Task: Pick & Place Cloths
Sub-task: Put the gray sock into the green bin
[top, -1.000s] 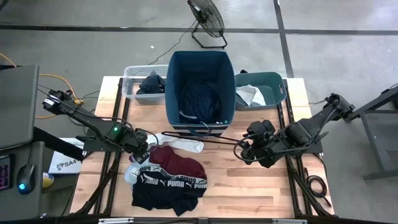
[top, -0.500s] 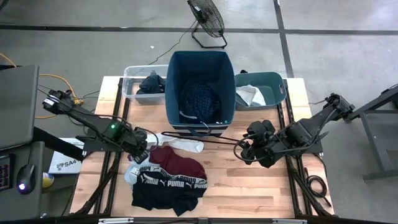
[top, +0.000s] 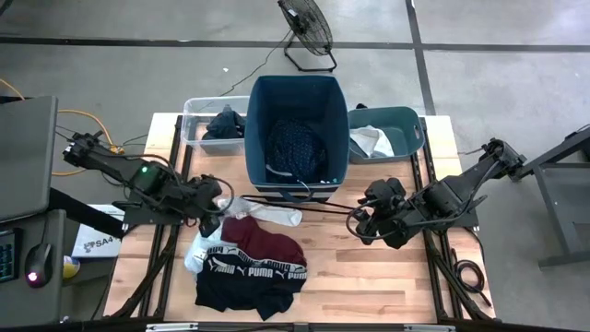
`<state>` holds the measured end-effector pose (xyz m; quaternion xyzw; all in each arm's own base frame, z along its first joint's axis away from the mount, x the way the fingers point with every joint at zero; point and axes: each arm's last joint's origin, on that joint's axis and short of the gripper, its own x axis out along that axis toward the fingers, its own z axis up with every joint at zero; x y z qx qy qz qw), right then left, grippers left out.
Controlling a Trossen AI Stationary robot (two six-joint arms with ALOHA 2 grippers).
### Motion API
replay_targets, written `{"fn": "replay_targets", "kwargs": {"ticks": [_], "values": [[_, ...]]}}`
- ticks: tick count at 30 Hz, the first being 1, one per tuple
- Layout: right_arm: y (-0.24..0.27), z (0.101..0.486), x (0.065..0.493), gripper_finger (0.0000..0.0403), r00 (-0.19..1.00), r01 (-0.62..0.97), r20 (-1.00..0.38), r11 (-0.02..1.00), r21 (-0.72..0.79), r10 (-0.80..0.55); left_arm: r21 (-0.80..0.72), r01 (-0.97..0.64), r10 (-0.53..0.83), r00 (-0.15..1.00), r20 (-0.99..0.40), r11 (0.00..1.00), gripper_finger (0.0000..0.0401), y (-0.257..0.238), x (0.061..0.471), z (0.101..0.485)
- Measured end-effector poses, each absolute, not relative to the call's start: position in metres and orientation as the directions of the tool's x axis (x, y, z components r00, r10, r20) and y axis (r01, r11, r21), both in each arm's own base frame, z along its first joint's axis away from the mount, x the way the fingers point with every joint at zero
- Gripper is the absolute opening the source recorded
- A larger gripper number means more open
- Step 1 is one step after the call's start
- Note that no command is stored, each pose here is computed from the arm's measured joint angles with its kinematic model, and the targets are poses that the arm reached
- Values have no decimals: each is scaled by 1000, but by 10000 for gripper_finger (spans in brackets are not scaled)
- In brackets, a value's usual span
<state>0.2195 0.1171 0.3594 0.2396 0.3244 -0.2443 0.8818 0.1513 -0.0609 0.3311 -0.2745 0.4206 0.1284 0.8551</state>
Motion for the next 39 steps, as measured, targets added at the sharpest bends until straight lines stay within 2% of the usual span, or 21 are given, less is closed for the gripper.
{"fn": "replay_targets", "kwargs": {"ticks": [4, 9, 16, 22, 25, 29, 33, 39], "values": [[120, 363, 225, 194, 715, 536, -651, 798, 276, -255, -371, -293, -35, 743, -669, 881, 2, -65, 162, 349], [123, 372, 233, 194, 788, 459, -562, 848, 263, -253, -314, -110, -75, 849, -523, 943, 2, -72, 178, 362], [129, 387, 243, 194, 877, 327, -422, 929, 171, -230, -105, -1, -36, 938, -346, 994, 1, -81, 204, 373], [128, 402, 252, 194, 925, 269, -284, 963, 23, -251, 154, -26, 64, 968, -244, 988, 1, -89, 228, 373], [125, 410, 258, 194, 941, 266, -216, 964, -9, -261, 309, -44, 112, 972, -207, 950, 1, -91, 237, 372], [126, 413, 263, 194, 952, 218, -178, 961, -168, -247, 467, -72, 159, 976, -149, 881, 1, -96, 249, 371], [128, 412, 270, 198, 956, 193, -159, 936, -295, -247, 511, -133, 201, 976, -80, 849, 1, -97, 256, 374], [130, 406, 286, 235, 956, 208, -137, 928, -310, -260, 512, -201, 257, 966, -39, 835, 1, -86, 266, 376]]}}
